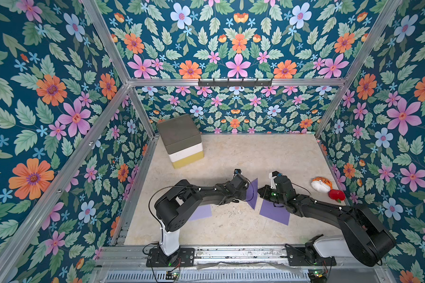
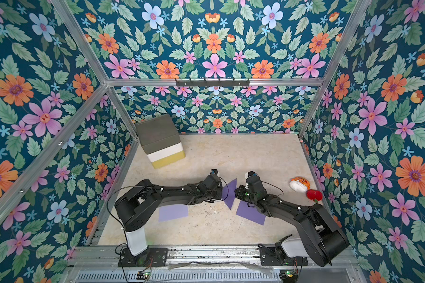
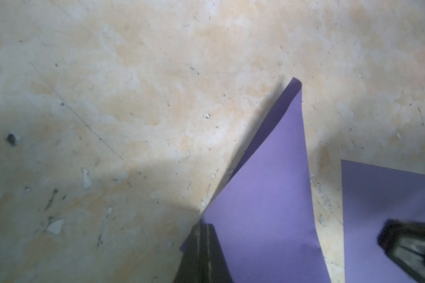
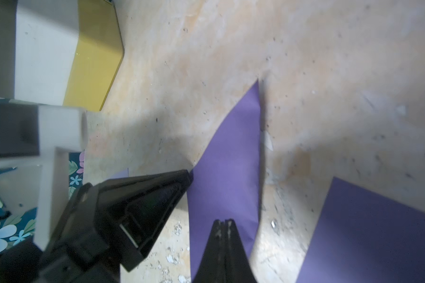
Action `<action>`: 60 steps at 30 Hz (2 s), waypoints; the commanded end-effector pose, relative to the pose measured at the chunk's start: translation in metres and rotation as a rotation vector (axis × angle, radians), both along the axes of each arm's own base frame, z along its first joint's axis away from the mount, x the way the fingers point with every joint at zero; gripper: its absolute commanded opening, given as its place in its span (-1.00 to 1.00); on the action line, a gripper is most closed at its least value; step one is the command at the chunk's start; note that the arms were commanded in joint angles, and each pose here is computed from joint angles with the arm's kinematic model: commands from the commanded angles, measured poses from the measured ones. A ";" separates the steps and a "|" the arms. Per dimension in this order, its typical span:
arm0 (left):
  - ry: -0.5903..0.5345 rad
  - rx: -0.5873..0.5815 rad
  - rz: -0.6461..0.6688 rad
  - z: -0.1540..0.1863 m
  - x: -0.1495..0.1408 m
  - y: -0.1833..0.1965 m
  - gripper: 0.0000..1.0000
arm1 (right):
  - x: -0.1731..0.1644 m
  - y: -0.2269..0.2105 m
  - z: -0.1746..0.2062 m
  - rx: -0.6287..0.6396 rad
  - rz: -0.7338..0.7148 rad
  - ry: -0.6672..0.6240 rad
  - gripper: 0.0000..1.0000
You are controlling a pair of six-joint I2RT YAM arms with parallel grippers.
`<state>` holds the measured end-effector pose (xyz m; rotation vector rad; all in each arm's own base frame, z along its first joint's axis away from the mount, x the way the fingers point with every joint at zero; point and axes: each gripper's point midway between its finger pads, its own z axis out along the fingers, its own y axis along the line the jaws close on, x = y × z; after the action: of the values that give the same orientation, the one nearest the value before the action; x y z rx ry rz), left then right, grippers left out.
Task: Fold the square paper diagonally
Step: Fold the paper at the center of the board.
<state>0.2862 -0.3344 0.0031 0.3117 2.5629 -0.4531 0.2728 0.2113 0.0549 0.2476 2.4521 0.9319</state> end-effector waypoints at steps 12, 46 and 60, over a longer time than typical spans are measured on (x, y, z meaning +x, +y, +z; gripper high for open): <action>0.305 0.391 0.010 -0.065 -0.067 0.090 -1.00 | -0.020 0.018 -0.015 0.049 0.029 0.053 -0.96; 0.297 0.394 0.013 -0.062 -0.065 0.090 -1.00 | -0.033 0.023 0.002 -0.002 0.060 0.051 -0.96; 0.298 0.404 0.014 -0.064 -0.066 0.092 -1.00 | -0.053 0.011 -0.045 -0.147 0.084 0.161 -1.00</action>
<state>0.2863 -0.3344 0.0034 0.3112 2.5642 -0.4508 0.2240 0.2304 0.0198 0.1874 2.6486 0.8642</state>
